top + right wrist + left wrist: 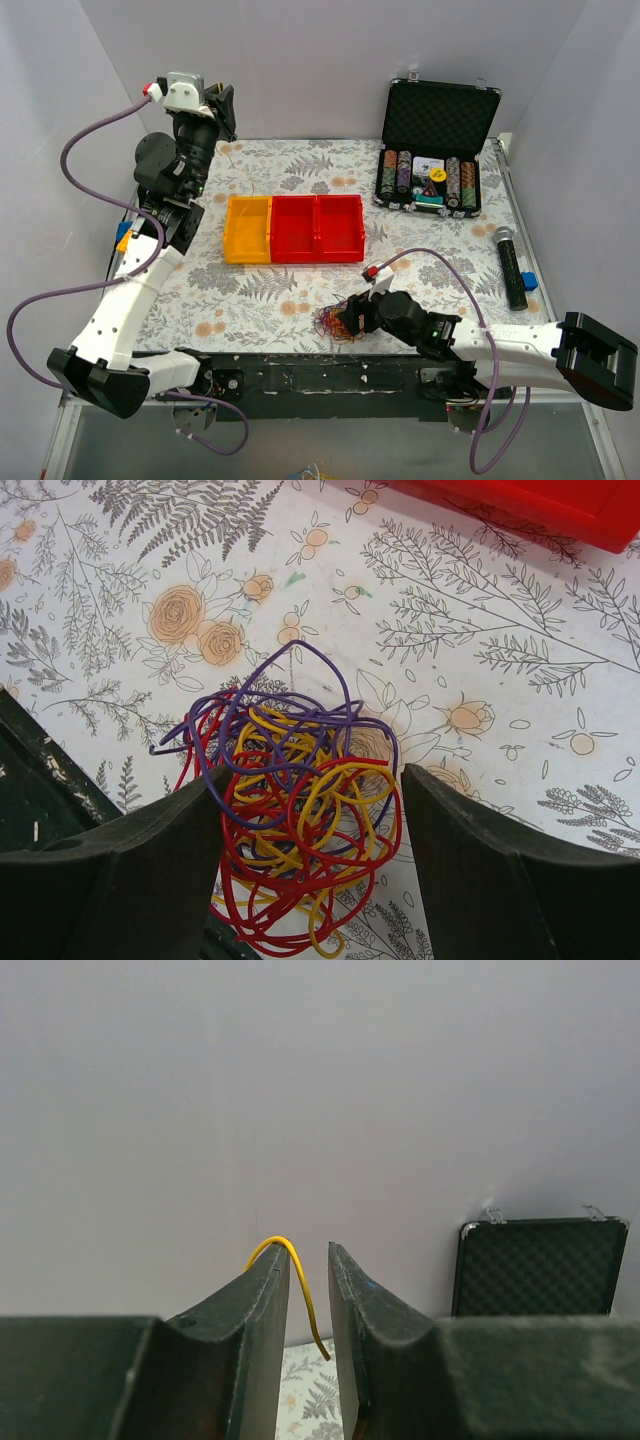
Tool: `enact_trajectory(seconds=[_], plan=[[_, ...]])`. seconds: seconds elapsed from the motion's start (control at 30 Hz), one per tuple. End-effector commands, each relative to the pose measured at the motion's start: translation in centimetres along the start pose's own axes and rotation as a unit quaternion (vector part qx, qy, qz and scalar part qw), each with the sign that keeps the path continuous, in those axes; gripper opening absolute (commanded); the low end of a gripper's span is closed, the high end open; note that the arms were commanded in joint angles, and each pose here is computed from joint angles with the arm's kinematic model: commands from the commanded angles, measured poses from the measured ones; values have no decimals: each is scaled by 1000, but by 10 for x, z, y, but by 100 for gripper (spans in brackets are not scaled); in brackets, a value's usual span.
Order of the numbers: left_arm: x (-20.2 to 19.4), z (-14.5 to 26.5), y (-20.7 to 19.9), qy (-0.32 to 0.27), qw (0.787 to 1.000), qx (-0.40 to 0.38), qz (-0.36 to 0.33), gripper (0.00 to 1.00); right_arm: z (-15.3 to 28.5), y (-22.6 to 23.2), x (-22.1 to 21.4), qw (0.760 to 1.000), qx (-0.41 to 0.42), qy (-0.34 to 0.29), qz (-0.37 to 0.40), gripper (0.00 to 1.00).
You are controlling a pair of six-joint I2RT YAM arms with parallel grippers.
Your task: Untangle the cables
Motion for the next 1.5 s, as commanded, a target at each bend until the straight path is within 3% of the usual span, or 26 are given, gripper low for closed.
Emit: enact_trajectory(seconds=[0.0, 0.43, 0.83, 1.1, 1.23, 1.47], plan=[[19, -1, -2, -30, 1000, -1, 1, 22, -2, 2, 4, 1000, -3, -15, -7, 76], [-13, -5, 12, -25, 998, 32, -39, 23, 1, -1, -2, 1000, -7, -11, -12, 76], [-130, 9, 32, 131, 988, 53, -58, 25, 2, 1, 7, 1000, -4, -23, -15, 76], [-207, 13, 43, 277, 956, 77, -59, 23, 6, 1, 15, 999, -4, -37, -22, 76], [-231, 26, 42, 339, 937, 70, -40, 17, 8, 1, 16, 999, -7, -37, -23, 76], [-247, 43, 45, 370, 925, 78, -27, 19, 8, 1, 18, 999, -6, -38, -21, 76]])
Point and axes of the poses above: each gripper's point midway between its finger pads, its own z axis back along the fingers, its own y axis along the line the jaws close on, x = y × z, the point moved 9 cm from there along z, back along the fingers, and after that the axes turned 11 degrees about z, right-handed, at the moved point
